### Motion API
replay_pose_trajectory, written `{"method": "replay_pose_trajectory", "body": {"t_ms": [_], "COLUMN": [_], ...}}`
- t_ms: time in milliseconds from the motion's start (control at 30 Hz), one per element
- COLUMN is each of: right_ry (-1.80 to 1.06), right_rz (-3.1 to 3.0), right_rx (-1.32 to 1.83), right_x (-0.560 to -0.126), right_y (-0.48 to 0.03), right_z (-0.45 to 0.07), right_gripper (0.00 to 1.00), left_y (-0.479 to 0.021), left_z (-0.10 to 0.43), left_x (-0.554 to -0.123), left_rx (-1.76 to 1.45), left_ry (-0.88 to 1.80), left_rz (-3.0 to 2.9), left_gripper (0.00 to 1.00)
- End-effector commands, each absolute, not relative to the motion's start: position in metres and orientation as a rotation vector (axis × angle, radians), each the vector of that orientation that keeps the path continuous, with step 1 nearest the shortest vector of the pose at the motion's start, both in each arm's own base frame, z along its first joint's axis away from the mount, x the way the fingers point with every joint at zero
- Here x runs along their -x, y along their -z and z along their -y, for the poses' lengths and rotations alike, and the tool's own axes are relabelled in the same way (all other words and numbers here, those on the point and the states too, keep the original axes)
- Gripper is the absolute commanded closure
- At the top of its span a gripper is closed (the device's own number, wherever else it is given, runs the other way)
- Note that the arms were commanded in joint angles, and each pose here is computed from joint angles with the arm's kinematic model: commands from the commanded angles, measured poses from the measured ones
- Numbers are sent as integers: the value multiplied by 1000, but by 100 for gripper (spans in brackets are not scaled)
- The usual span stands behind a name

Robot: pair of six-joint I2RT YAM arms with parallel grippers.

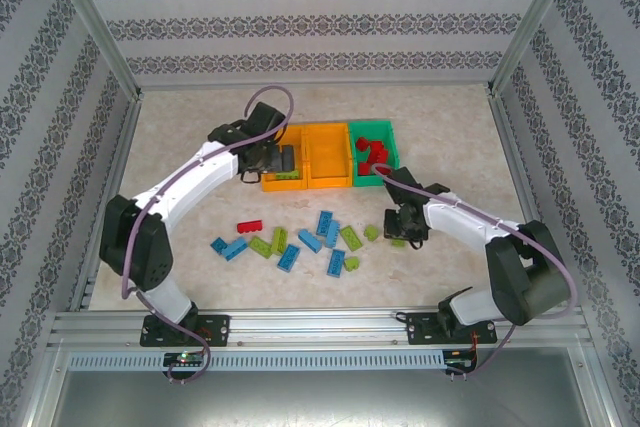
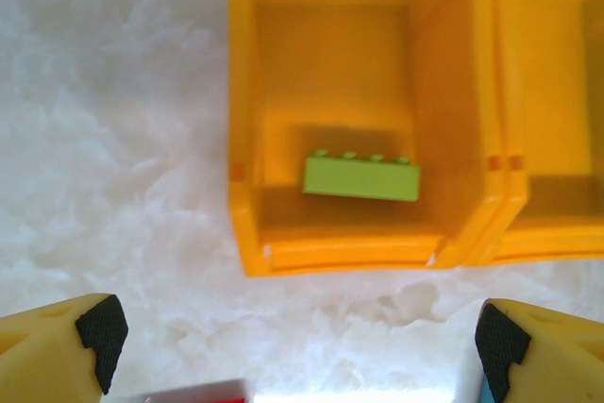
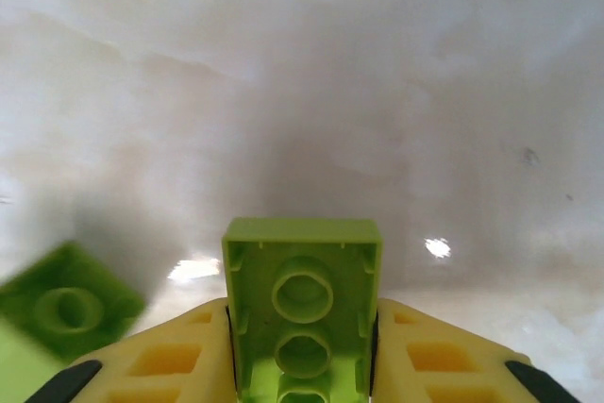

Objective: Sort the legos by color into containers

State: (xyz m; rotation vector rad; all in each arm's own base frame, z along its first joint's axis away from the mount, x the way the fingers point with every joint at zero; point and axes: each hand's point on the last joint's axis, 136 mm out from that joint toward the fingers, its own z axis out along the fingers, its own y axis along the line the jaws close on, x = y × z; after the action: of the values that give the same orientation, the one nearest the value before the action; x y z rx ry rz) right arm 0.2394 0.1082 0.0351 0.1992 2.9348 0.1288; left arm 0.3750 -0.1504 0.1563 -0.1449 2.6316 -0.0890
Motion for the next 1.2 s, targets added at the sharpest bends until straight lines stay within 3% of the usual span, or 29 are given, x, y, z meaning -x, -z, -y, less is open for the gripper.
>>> {"method": "replay_pose_trajectory", "body": {"t_ms": [0, 233, 400, 667, 867, 1167], "right_ry": [-249, -640, -829, -864, -842, -805], "right_rz": [-2754, -2522, -2466, -2528, -2562, -2638], "right_rx": [-176, -22, 70, 145, 164, 144], "right_x": [-278, -354, -397, -434, -445, -453], "right_y": [-84, -164, -184, -159, -137, -105], "right_z": [-133, -225, -293, -351, -367, -373], "right_gripper": [74, 74, 74, 73, 72, 55], "left_y": [-144, -121, -105, -80, -77, -65], "left_z": [120, 76, 74, 89, 99, 122], "left_x": [-367, -331, -305, -272, -263, -258], "left_rx": [278, 380, 372, 420, 397, 355], "left_ry": [103, 27, 74, 203, 222, 165], "left_rz": [-2631, -2676, -2739, -2820, -2821, -2893], "left_gripper": [3, 1, 1, 0, 0, 1]}}
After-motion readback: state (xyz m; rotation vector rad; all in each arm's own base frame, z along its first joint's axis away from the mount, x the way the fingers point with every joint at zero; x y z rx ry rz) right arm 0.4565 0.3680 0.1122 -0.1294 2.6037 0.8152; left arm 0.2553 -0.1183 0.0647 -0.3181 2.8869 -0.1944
